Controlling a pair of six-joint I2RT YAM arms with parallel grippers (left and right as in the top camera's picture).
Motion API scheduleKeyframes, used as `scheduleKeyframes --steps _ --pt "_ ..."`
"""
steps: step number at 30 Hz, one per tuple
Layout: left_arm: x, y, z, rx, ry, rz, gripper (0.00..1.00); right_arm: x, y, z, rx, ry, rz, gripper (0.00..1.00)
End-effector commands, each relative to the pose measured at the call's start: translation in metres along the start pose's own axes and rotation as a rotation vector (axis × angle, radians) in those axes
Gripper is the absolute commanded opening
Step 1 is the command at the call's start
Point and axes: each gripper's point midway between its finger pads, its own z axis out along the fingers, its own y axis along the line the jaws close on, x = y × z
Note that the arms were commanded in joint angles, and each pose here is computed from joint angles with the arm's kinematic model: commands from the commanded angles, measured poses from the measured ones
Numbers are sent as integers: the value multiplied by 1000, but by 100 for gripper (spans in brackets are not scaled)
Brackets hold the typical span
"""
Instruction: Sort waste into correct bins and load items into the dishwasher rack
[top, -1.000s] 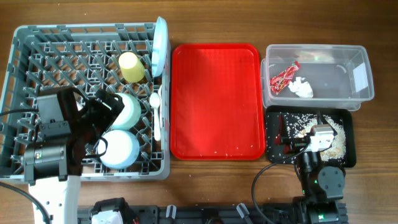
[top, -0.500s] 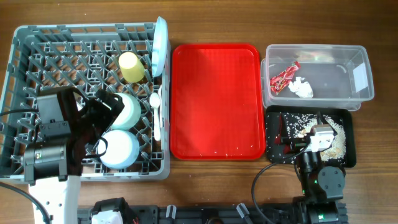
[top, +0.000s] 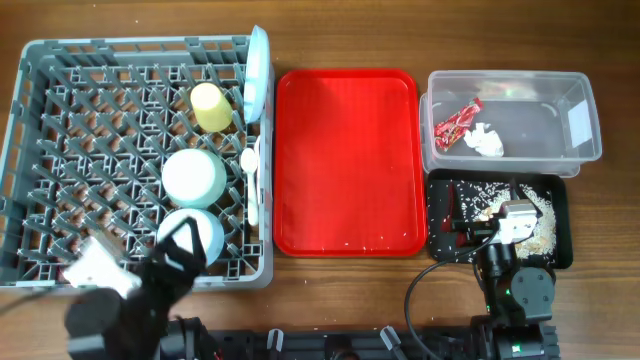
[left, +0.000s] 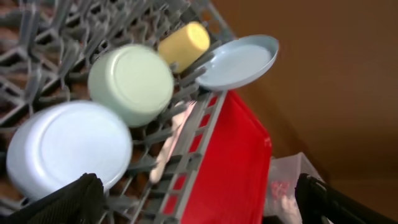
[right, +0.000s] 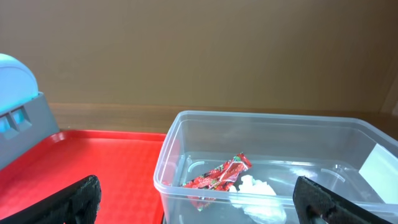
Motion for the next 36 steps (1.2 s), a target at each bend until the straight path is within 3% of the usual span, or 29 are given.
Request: scheduleKeyframes --steps 1,15,20,26,29,36 --pt "22 28 16 -2 0 -6 100 -3 4 -1 -23 -16 -13 100" --pt "-38 -21 68 451 -430 112 100 -3 4 -1 -23 -16 -14 100" --pt "-26 -2 88 410 -413 106 100 -3 4 -1 -23 -16 -13 100" --pt "-15 31 108 257 -396 94 100 -3 4 -1 -23 -16 -13 100" --pt "-11 36 111 211 -394 234 100 -3 4 -1 -23 -16 -13 100" --pt "-6 32 112 136 -425 747 100 -3 4 -1 -23 -16 -13 100"
